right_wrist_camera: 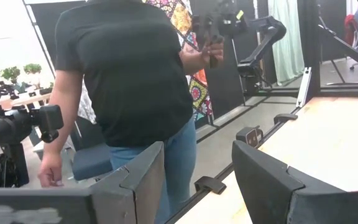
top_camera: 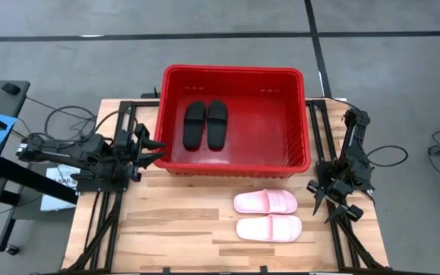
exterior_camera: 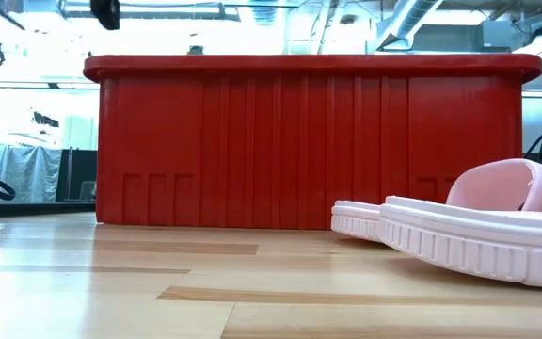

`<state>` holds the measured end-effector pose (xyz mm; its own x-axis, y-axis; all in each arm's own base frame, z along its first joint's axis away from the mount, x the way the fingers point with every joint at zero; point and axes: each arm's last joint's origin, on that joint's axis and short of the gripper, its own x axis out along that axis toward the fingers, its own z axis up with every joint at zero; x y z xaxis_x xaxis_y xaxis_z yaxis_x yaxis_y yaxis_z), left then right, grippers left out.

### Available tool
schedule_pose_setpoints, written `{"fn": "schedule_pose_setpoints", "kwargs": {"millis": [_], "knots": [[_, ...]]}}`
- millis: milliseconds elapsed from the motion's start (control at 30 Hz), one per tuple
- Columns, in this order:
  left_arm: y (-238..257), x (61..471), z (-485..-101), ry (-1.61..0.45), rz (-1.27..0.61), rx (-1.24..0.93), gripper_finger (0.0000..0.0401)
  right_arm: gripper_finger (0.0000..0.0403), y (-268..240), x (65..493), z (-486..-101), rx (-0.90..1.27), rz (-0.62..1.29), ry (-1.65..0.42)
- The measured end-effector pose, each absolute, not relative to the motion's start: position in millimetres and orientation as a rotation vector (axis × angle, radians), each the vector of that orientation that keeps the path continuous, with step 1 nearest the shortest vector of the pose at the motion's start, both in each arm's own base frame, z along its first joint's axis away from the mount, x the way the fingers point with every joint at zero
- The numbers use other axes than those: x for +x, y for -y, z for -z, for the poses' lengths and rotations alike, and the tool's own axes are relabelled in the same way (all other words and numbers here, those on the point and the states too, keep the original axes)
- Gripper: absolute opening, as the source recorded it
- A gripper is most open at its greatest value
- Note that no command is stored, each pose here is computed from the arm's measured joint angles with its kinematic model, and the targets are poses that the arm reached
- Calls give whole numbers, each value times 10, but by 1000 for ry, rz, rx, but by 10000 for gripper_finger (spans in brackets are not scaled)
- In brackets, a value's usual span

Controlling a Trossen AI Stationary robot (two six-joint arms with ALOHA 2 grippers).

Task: Pick and place slides into bin
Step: Put the pink slipper into the red bin

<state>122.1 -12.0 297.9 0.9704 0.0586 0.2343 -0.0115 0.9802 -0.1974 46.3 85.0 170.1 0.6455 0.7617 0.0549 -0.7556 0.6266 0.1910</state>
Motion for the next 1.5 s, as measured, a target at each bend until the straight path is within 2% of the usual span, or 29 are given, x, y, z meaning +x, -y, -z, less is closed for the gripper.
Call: {"fn": "schedule_pose_setpoints", "kwargs": {"millis": [267, 467, 767, 967, 1067, 1500], "knots": [[93, 1043, -2712, 304, -34, -230, 133, 182, -850, 463, -1701, 204, -870, -32], [108, 968, -2540, 312, 60, -247, 133, 182, -850, 463, -1701, 204, -870, -32], [107, 918, -2297, 307, 91, -282, 133, 182, -850, 463, -1702, 204, -870, -32], [79, 937, -2128, 144, -42, -205, 133, 182, -850, 463, -1701, 204, -870, -32], [65, 937, -2075, 89, -94, -240, 133, 182, -850, 463, -1702, 204, -870, -32], [59, 938, -2106, 135, -105, -323, 133, 182, -850, 463, -1702, 204, -870, -32]]}}
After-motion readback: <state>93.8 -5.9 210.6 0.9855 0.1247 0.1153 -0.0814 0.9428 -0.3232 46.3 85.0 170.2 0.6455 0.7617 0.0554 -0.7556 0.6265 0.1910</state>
